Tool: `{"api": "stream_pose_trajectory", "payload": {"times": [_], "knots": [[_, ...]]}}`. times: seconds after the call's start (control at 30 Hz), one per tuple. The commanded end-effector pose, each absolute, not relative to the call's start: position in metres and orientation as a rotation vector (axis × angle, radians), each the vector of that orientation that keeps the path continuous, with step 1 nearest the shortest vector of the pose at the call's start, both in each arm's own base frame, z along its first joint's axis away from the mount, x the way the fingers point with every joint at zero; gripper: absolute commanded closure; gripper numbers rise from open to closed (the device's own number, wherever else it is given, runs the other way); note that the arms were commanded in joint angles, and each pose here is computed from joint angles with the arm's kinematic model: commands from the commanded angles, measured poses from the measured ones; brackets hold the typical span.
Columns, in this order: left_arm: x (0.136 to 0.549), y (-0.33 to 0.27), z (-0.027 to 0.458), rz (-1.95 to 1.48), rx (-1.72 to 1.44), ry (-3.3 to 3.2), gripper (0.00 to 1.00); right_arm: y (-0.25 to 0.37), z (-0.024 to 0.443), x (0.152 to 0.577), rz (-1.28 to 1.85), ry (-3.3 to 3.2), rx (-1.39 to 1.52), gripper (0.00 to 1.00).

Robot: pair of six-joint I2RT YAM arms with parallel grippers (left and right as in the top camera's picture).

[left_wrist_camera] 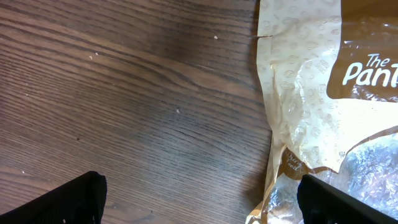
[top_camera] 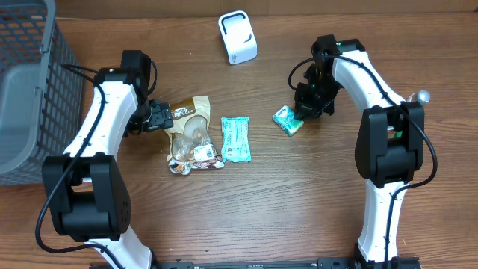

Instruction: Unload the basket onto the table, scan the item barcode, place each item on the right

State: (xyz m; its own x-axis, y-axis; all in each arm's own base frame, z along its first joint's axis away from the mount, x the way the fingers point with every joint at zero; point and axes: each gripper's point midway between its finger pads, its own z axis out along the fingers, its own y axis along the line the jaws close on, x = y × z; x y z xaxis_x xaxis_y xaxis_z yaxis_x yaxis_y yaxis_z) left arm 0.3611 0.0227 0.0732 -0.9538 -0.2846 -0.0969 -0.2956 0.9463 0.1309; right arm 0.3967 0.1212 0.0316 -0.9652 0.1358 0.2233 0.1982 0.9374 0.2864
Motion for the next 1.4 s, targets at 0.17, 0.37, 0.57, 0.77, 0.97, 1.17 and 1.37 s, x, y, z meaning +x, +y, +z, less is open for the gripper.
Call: {"api": "stream_pose_trajectory", "payload": {"times": [0.17,0.37,0.57,0.77,0.97,1.17,1.37], "knots": [[0.365,0.025,0.075,0.234,-0.427,3.018,0.0,0.131,0.028,0.403,-0.523,-2.901,-0.241,0.91],[0.365,0.025,0.075,0.234,-0.427,3.017,0.0,0.127,0.027,0.434,-0.587,-3.011,-0.245,0.91],[0.365,0.025,0.075,0.234,-0.427,3.017,0.0,0.119,0.028,0.445,-0.603,-3.05,-0.265,0.92],[0.365,0.025,0.075,0.234,-0.427,3.017,0.0,0.101,0.021,0.431,-0.417,-3.032,-0.28,0.92],[0.365,0.025,0.075,0.234,-0.427,3.018,0.01,0.099,0.019,0.419,-0.386,-2.986,-0.285,0.92],[0.365,0.025,0.075,0.234,-0.427,3.017,0.01,0.098,0.019,0.418,-0.371,-2.985,-0.286,0.92],[0.365,0.025,0.075,0.234,-0.427,3.017,0.01,0.092,0.017,0.418,-0.318,-2.992,-0.295,0.92]]}}
